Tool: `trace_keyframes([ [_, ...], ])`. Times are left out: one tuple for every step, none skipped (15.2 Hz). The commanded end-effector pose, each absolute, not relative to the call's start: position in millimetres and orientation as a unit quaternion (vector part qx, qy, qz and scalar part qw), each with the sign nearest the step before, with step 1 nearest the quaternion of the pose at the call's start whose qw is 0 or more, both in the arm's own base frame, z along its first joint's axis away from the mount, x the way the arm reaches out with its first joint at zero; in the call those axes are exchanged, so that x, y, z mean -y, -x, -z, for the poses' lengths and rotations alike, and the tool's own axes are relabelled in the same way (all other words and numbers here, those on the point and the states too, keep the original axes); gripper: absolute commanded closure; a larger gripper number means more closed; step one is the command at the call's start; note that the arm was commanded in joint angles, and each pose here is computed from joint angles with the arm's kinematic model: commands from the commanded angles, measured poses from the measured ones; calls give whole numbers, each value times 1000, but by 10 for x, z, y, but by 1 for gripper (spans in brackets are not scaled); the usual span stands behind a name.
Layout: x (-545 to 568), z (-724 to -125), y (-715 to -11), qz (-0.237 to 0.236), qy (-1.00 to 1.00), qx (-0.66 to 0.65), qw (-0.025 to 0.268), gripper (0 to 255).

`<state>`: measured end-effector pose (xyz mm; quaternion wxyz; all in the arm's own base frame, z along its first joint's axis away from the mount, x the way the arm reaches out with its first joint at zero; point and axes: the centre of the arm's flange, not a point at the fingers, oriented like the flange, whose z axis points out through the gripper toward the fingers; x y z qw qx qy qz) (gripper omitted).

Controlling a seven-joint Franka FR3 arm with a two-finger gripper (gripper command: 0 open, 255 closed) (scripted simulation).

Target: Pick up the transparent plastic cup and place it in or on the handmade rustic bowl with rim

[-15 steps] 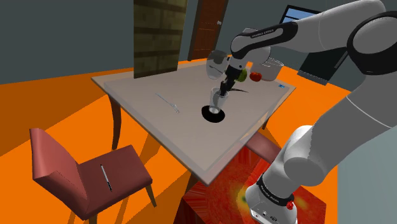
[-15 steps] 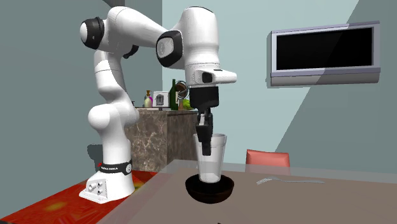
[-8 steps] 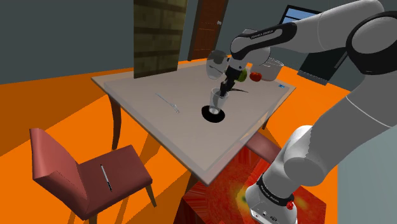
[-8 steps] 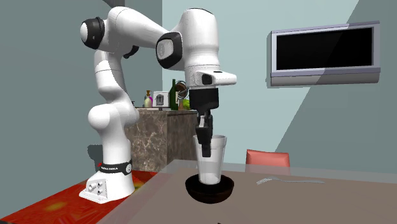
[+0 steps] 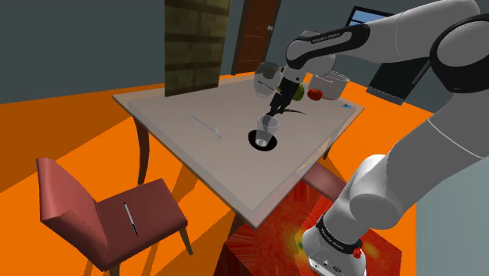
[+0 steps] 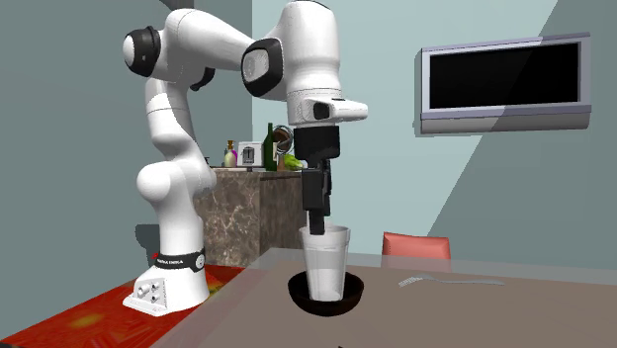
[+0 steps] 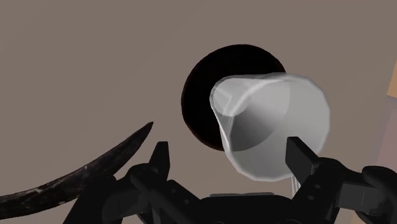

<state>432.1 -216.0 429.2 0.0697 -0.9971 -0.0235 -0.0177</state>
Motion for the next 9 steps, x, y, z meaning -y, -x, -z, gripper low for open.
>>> trace_keyframes([
  [2189,-4517,-4309,17,997,23,70,0],
  [2204,-4620,-4305,17,997,23,70,0],
  [2204,-4620,-4305,17,997,23,70,0],
  [2204,-4620,-4305,17,997,23,70,0],
  [2204,-4620,-4305,17,997,23,70,0],
  [2204,-4620,-4305,17,997,23,70,0],
  [2204,-4620,-4305,17,997,23,70,0],
  [2204,-4620,-4305,17,997,23,70,0],
  [2204,-4620,-4305,17,997,23,70,0],
])
